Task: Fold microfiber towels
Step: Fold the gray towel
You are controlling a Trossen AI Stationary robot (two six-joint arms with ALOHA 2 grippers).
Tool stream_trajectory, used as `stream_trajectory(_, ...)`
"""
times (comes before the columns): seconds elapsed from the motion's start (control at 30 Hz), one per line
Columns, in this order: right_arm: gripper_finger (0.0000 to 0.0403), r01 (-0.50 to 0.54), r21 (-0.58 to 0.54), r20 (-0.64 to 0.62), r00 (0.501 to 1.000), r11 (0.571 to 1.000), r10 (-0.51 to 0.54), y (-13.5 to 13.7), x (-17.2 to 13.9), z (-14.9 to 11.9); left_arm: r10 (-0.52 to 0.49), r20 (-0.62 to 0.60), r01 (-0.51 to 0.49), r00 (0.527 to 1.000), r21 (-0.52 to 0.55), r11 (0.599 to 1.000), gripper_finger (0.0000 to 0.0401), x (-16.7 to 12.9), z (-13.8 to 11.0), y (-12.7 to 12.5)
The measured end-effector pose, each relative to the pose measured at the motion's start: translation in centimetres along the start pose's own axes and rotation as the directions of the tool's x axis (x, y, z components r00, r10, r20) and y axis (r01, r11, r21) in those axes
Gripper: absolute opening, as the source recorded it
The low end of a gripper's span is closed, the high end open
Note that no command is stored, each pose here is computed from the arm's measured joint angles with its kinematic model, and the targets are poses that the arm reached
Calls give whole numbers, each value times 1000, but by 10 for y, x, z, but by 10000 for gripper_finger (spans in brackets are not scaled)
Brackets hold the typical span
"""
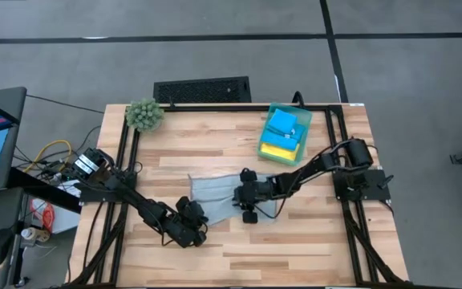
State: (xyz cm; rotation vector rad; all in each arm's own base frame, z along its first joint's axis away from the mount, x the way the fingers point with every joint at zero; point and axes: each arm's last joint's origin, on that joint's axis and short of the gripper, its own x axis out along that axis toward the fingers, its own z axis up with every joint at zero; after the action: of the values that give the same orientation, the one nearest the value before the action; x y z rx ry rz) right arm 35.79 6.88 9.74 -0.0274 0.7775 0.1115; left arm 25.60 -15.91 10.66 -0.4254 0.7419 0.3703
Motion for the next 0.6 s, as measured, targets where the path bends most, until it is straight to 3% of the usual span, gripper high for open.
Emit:
stream_trajectory(0.23, 118, 67, 8, -59, 996, 998, -67, -25, -28, 10, 5, -12, -5, 1000, 6, 1000, 4, -1, -2, 0)
stream_trajectory(0.33, 118, 215, 33, -120, 970, 976, -209, -36, -39, 9, 2, -13, -2, 1000, 14, 1000, 4, -3, -4, -1)
stream_trajectory(0.43, 118, 374, 47, -171, 917, 926, -362, -47, -46, 6, 1, -10, -1, 1000, 9, 1000, 4, -4, -5, -2)
stream_trajectory(0.53, 118, 397, 51, -168, 908, 916, -385, -51, -46, 6, -2, -10, 2, 1000, 3, 1000, 4, -4, -6, -2)
stream_trajectory(0.6, 118, 343, 49, -140, 932, 938, -333, -48, -46, 10, -5, -12, 5, 1000, 5, 1000, 4, -5, -7, -3)
